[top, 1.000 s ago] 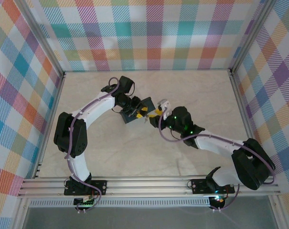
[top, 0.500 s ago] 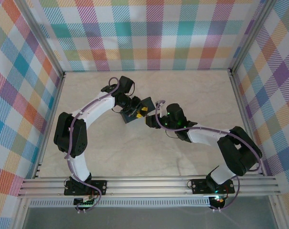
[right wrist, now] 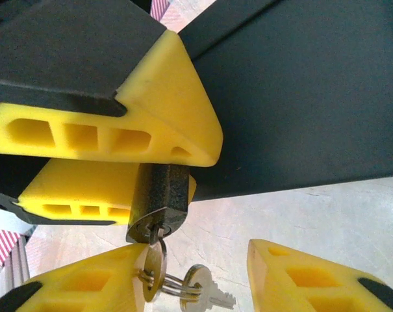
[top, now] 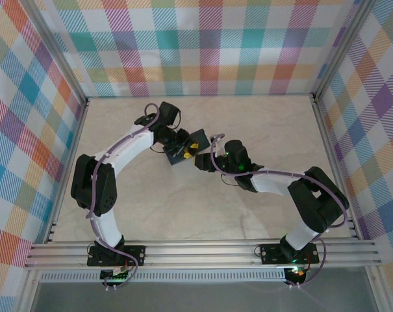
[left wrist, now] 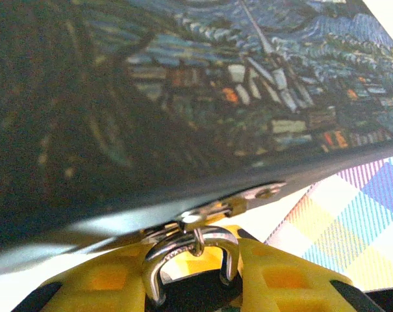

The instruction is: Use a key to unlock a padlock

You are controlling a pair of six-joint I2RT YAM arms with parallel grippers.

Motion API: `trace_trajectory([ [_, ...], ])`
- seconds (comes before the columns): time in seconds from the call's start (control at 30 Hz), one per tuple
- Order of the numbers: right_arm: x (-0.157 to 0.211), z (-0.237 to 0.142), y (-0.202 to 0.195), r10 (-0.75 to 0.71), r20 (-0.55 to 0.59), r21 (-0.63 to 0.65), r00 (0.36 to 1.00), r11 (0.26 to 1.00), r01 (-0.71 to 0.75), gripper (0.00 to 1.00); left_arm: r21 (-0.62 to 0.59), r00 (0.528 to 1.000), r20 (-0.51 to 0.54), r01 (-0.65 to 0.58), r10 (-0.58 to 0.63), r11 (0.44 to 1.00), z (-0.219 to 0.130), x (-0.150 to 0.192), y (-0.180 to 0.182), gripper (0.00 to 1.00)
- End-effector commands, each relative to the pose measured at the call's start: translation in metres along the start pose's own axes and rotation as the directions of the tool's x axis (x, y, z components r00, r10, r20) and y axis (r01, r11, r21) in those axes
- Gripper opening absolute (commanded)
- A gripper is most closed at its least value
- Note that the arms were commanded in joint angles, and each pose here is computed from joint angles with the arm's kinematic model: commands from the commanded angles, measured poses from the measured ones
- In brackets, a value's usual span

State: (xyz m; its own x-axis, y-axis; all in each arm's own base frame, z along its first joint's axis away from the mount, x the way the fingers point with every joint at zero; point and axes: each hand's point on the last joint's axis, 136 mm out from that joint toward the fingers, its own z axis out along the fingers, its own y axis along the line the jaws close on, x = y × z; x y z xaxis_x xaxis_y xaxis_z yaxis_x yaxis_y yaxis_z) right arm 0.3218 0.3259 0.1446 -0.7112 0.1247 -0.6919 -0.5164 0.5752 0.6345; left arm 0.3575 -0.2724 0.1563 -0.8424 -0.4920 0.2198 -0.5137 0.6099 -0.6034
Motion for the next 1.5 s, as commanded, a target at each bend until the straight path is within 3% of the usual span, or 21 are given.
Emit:
trace_trajectory([
  [0.0, -0.033, -0.001, 0.029, 0.002, 0.127, -0.117, 0.992, 0.993, 0.013, 0.45, 0.068, 0.998, -0.048, -0.040, 0.043, 0.997, -0.016, 0.021, -0.016, 0.04],
  [0.3, -0.036, -0.006, 0.039, 0.049, 0.149, -0.210, 0.988, 0.978, -0.017, 0.48, 0.069, 0.999, -0.042, -0.019, 0.022, 0.997, -0.015, 0.018, -0.014, 0.04],
  [0.67, -0.033, -0.003, 0.034, 0.112, 0.146, -0.235, 0.983, 0.969, -0.076, 0.49, 0.077, 0.999, -0.049, -0.002, 0.006, 0.997, -0.013, 0.017, -0.013, 0.04],
  [0.87, -0.033, 0.008, 0.033, 0.109, 0.123, -0.234, 0.986, 0.969, -0.078, 0.35, 0.104, 0.999, -0.053, 0.002, 0.004, 0.995, -0.018, 0.020, -0.020, 0.03],
  [1.0, -0.030, 0.009, 0.028, 0.102, 0.118, -0.210, 0.988, 0.975, -0.076, 0.14, 0.112, 0.999, -0.053, -0.003, 0.009, 0.994, -0.021, 0.021, -0.024, 0.04],
  [1.03, -0.029, 0.008, 0.027, 0.098, 0.121, -0.205, 0.988, 0.976, -0.071, 0.11, 0.107, 0.999, -0.051, -0.006, 0.012, 0.994, -0.021, 0.021, -0.023, 0.08],
  [1.1, -0.027, 0.004, 0.023, 0.065, 0.119, -0.168, 0.991, 0.985, -0.044, 0.07, 0.078, 0.999, -0.034, -0.025, 0.028, 0.997, -0.023, 0.017, -0.018, 0.26],
  [1.2, -0.020, 0.001, 0.011, -0.030, 0.052, -0.048, 0.998, 0.998, 0.033, 0.05, 0.018, 0.998, 0.015, -0.061, 0.061, 0.998, -0.034, 0.008, -0.009, 0.45],
  [1.3, -0.014, -0.005, 0.006, -0.157, -0.050, 0.032, 0.986, 0.987, 0.158, 0.04, -0.028, 0.988, 0.112, -0.101, 0.104, 0.994, -0.059, -0.013, -0.002, 0.49],
  [1.47, -0.015, -0.015, 0.009, -0.340, -0.172, 0.055, 0.925, 0.934, 0.353, 0.04, -0.126, 0.955, 0.218, -0.177, 0.201, 0.976, -0.088, -0.038, 0.016, 0.50],
])
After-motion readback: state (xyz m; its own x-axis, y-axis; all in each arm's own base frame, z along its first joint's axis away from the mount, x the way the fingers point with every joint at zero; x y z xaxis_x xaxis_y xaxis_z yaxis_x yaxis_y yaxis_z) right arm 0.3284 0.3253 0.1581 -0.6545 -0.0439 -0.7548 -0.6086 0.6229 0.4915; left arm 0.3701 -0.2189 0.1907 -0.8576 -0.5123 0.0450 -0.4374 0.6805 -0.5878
